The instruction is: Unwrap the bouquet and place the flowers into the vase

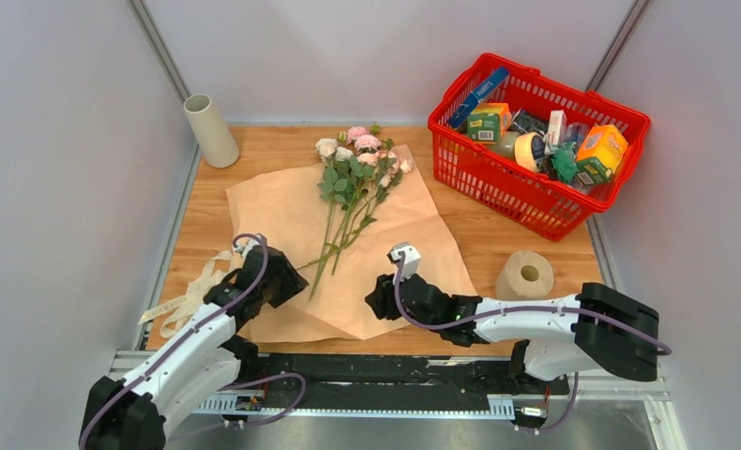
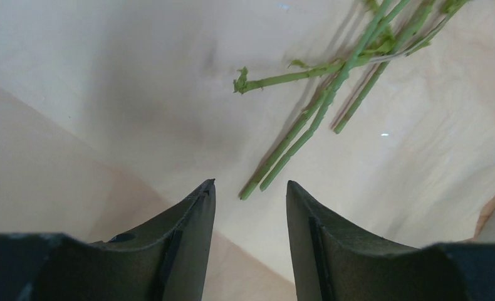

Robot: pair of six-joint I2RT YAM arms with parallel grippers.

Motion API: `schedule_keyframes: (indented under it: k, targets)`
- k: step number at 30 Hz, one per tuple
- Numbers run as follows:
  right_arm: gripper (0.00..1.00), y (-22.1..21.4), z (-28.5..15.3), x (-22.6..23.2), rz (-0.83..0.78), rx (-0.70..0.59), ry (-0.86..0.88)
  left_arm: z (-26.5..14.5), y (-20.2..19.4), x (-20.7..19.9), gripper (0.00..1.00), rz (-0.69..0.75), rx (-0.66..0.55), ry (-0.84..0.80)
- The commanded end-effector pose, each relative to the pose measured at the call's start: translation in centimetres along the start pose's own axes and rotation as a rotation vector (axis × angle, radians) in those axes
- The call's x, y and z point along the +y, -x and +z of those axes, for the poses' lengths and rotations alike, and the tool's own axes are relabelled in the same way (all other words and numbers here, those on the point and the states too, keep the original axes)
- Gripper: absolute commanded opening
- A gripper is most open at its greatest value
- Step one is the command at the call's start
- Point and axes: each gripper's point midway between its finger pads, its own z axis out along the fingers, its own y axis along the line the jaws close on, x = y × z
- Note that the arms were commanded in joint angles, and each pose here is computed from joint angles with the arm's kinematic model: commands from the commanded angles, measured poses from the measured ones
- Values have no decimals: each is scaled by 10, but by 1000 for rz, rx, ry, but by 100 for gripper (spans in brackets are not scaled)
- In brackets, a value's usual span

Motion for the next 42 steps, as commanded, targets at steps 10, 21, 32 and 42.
schedule_keyframes:
  k: [10,21,32,42]
  targets:
    - [41,49,-7,111,67,-23,455,-45,58,-12,54,-15,-248,2]
    - [31,17,42,200,132,147,636,-121,121,-48,56,195,-356,63]
    - [28,-95,81,188,62,367,487,-115,121,-42,56,238,-353,93]
    - [28,-85,77,186,1,328,427,-97,111,-51,56,322,-274,63]
